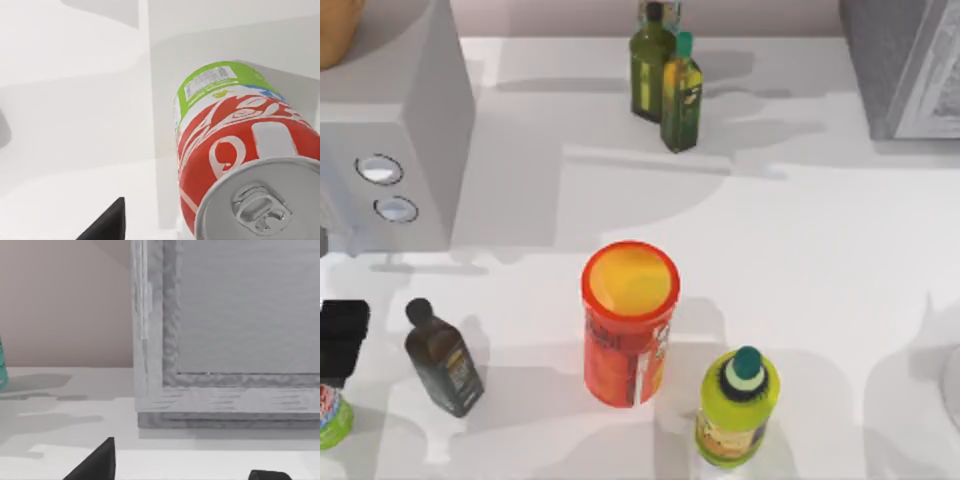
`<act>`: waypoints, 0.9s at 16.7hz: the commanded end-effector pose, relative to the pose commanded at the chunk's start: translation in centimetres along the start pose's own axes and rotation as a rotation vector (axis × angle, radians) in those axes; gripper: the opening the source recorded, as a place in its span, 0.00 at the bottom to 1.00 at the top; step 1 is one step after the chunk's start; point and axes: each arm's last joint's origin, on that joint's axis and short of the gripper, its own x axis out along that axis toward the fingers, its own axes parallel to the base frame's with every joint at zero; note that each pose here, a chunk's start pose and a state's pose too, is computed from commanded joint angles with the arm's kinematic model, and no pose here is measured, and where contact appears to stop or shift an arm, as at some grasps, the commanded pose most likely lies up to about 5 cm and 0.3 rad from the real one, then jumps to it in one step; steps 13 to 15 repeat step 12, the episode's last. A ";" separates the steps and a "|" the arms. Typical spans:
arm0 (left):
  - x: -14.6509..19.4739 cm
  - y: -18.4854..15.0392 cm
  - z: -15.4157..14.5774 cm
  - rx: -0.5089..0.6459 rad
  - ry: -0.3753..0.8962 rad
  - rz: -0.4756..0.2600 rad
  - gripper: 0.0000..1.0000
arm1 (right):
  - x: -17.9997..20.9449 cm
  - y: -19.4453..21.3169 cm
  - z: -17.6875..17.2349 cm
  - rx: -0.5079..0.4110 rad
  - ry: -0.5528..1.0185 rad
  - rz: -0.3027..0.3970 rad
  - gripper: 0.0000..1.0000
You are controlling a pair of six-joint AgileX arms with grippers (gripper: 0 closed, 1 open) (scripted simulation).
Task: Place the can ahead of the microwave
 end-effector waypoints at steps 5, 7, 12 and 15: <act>-0.1 0.0 0.0 0.000 0.000 0.000 1.00 | 0.0 0.0 0.0 0.000 0.000 0.000 1.00; -1.1 0.0 0.1 -0.001 -0.003 0.000 1.00 | 0.0 0.0 0.0 0.000 0.000 0.000 1.00; -4.0 0.0 0.0 0.001 0.000 0.000 1.00 | 0.0 0.0 0.0 0.000 0.000 0.000 1.00; -4.0 0.0 0.0 0.001 0.000 0.000 1.00 | 0.0 0.0 0.0 0.000 0.000 0.000 1.00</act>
